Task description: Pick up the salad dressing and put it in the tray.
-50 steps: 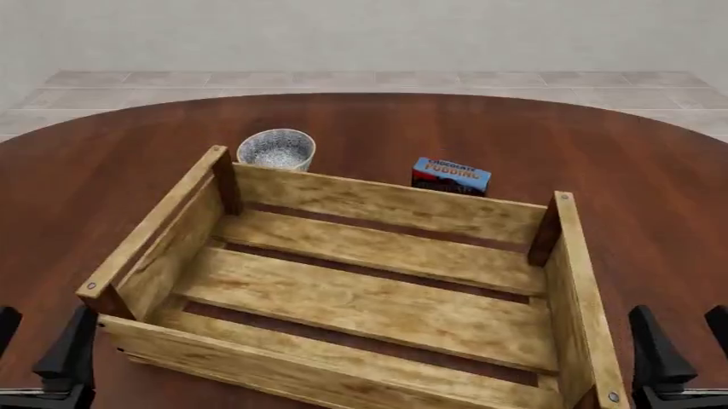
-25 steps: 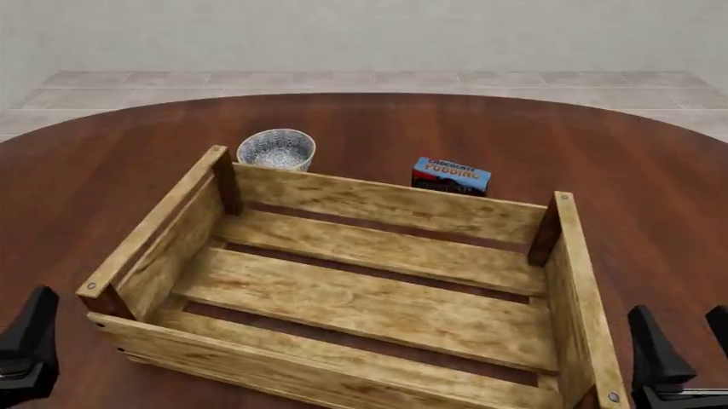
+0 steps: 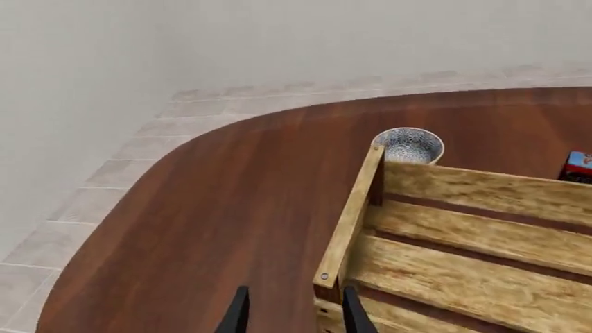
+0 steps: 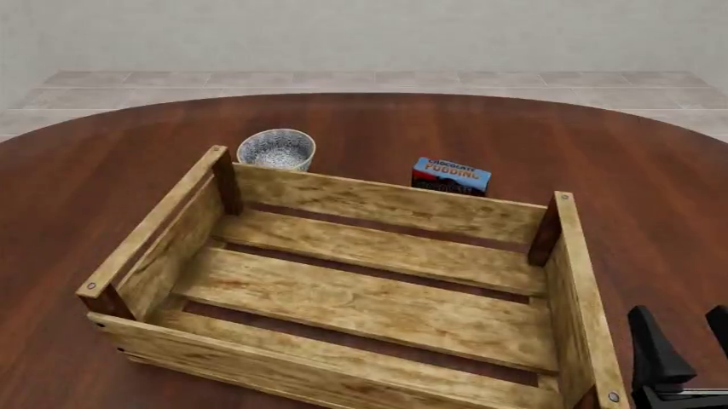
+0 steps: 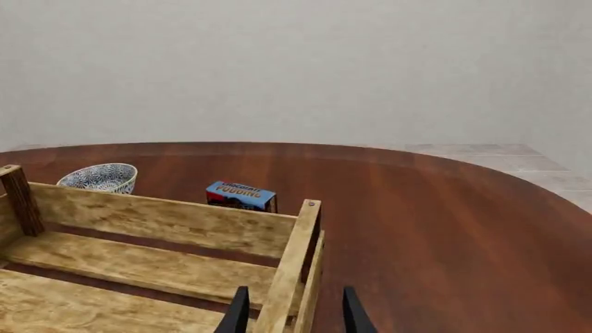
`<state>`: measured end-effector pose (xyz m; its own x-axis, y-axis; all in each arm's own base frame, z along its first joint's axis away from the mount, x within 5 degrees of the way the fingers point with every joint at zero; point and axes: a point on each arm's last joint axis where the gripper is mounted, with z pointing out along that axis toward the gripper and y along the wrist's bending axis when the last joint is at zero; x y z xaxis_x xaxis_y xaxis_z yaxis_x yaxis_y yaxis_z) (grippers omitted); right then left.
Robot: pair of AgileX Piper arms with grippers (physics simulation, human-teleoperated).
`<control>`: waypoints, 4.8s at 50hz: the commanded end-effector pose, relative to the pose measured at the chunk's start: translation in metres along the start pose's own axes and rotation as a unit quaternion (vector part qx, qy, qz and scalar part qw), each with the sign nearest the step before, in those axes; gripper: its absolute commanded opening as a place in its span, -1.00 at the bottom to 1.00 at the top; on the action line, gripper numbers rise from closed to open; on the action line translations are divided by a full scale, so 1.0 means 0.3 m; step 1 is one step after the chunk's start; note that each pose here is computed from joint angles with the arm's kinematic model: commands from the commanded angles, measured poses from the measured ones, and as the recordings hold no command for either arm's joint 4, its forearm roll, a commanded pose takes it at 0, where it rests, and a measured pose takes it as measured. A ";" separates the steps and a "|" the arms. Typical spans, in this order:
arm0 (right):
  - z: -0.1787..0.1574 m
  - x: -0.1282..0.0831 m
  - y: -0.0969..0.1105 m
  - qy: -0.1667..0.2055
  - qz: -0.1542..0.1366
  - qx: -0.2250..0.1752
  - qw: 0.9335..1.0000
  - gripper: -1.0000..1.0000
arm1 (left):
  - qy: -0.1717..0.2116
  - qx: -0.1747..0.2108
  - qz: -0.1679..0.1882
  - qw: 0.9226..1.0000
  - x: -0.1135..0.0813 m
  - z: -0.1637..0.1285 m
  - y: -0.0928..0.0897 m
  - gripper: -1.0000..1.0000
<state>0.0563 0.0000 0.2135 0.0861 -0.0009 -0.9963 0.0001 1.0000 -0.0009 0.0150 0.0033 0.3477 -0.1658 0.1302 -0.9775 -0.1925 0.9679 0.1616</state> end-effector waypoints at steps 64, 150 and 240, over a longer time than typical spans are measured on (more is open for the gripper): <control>0.000 0.001 0.000 0.000 0.000 0.000 1.000 1.00 | 0.378 -0.114 -0.037 0.918 0.116 0.290 0.145 1.00; 0.000 0.001 0.000 0.000 0.000 0.000 1.000 1.00 | 0.486 -0.103 -0.043 0.867 0.452 0.375 0.184 -1.00; 0.000 0.001 0.000 0.000 0.000 0.000 1.000 1.00 | 0.218 0.008 0.013 0.976 -0.390 0.359 0.097 -1.00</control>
<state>0.0563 0.0000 0.2133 0.0860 -0.0009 -0.9963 0.0001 1.0000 -0.0009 0.1215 0.0473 0.4257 -0.6018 -0.0087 -0.7986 -0.2415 0.9551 0.1716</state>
